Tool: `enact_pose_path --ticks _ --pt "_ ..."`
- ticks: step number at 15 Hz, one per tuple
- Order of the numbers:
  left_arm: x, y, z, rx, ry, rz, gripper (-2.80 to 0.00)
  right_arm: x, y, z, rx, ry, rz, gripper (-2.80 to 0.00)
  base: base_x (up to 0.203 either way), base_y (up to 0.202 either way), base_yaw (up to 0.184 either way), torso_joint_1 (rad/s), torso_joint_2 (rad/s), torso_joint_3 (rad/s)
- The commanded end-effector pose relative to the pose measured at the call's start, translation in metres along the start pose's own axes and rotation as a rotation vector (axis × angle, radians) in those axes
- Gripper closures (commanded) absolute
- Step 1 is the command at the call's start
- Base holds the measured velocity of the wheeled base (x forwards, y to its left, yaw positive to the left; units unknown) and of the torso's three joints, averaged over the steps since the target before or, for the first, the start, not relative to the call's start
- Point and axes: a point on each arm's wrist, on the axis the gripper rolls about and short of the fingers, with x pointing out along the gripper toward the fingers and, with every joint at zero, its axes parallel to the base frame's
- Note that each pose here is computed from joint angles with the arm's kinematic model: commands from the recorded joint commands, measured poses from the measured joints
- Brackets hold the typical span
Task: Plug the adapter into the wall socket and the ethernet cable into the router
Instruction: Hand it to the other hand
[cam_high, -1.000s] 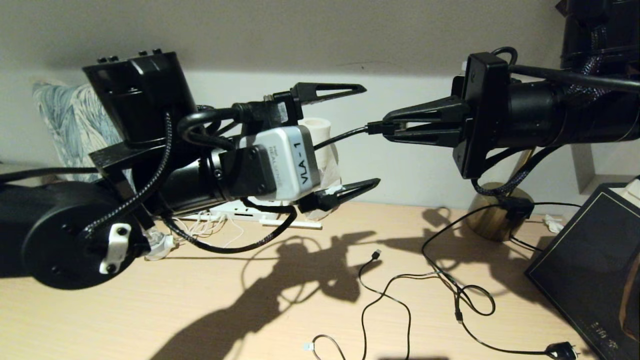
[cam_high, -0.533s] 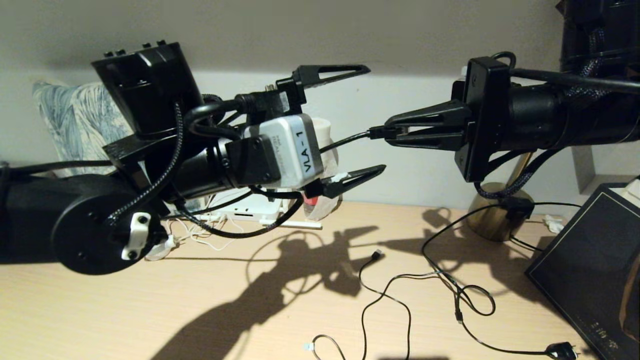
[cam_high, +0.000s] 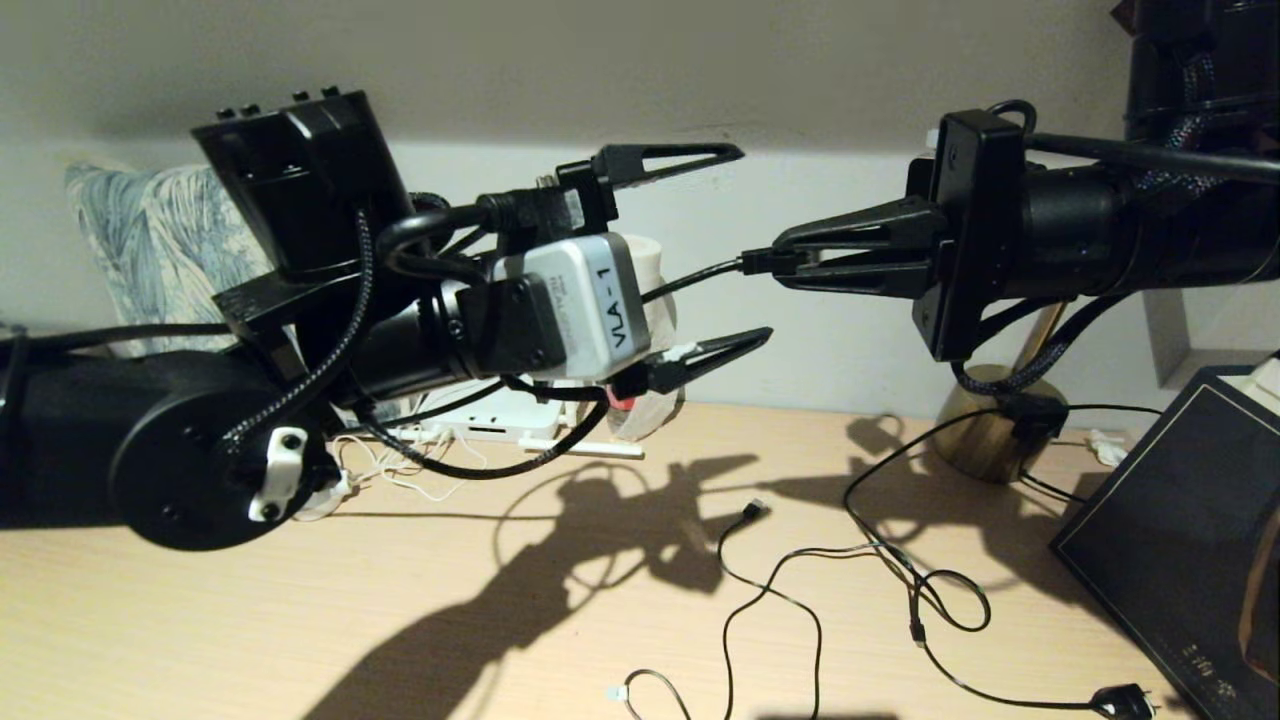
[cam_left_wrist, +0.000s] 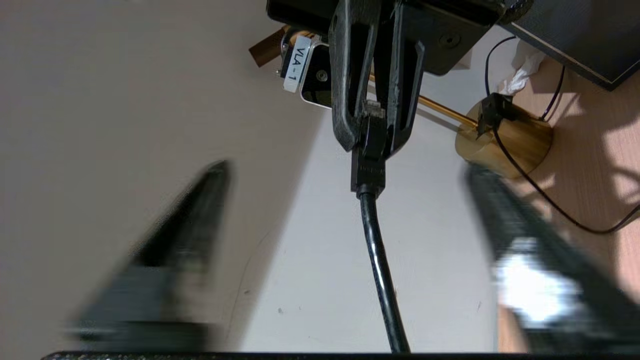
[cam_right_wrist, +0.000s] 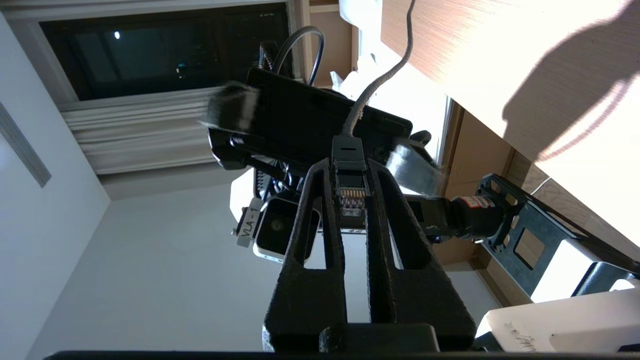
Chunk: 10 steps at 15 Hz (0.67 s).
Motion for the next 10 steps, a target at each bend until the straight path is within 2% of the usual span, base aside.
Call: enact_pose_path --ticks 1,10 --pt "0.0004 0.0005 0.0023 0.009 -0.009 0.002 0.0 -0.0001 0.0 -0.0004 0.007 0.004 0.001 0.0 0.0 0.0 0.0 0.0 0.0 0.0" --pt "0.0051 -0.0042 0.0101 -0.004 -0.037 -0.01 0.0 -0.0019 0.0021 -0.0021 0.007 0.003 0.005 0.0 0.0 0.0 0.0 0.0 0.0 0.0"
